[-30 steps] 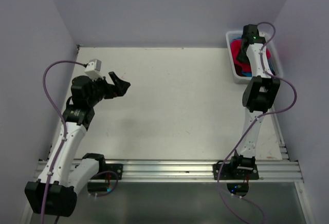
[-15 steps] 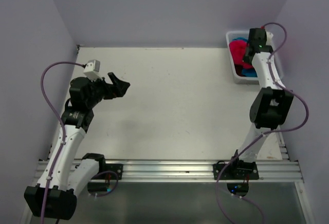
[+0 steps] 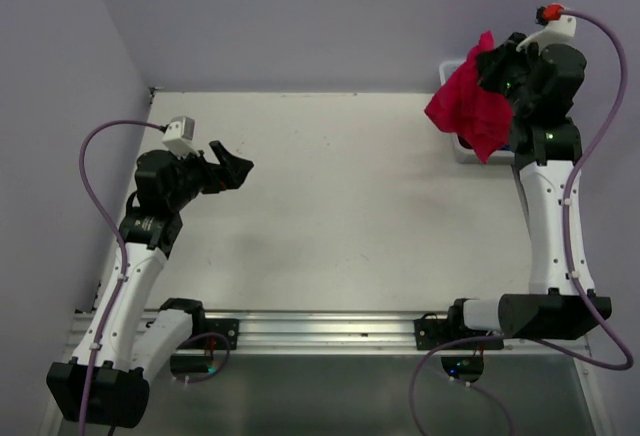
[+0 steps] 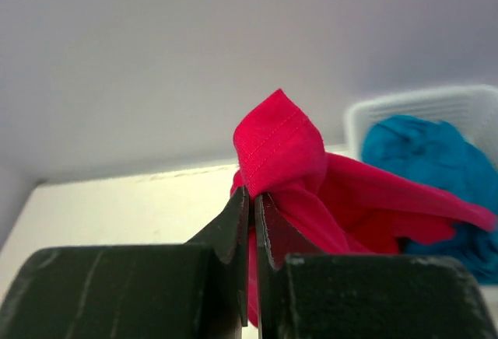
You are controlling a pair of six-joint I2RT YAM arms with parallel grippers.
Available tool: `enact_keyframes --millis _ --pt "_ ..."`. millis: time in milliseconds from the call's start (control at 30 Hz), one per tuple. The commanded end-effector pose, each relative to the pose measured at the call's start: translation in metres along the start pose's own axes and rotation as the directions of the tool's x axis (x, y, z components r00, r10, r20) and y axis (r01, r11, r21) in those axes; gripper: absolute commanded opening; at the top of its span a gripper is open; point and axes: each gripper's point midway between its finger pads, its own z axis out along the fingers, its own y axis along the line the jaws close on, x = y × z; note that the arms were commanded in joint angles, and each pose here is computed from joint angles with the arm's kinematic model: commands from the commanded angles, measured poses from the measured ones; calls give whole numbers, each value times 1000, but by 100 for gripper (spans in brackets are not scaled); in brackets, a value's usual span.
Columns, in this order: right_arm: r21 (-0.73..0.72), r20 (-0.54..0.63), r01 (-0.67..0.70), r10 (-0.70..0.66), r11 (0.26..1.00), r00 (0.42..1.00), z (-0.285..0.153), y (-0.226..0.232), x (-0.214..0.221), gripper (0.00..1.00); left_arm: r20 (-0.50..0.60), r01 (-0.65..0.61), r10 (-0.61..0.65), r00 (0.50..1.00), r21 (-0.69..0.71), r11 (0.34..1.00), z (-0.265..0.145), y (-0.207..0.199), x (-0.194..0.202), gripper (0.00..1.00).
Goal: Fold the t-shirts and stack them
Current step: Move the tshirt to the center of the board
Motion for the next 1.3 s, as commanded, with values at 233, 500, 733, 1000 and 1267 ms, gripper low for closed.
enact_keyframes --millis 233,500,733,1000,1267 --pt "-760 -203 -78 -123 645 971 -68 171 48 0 59 -28 29 998 -17 999 -5 -7 -24 100" --pt "-945 -258 -195 -227 264 939 -137 238 71 0 77 -35 38 996 -46 998 -8 -6 -34 100" --pt "-959 -233 -266 -269 -96 935 -206 271 67 0 123 -42 51 991 -73 996 -17 -8 -50 100" --pt "-917 -331 -181 -426 355 842 -144 246 134 0 148 -63 81 986 -122 990 -26 -5 -61 100" --pt "-771 -391 11 -487 637 781 -97 213 177 0 154 -60 78 985 -120 991 -25 -6 -62 100"
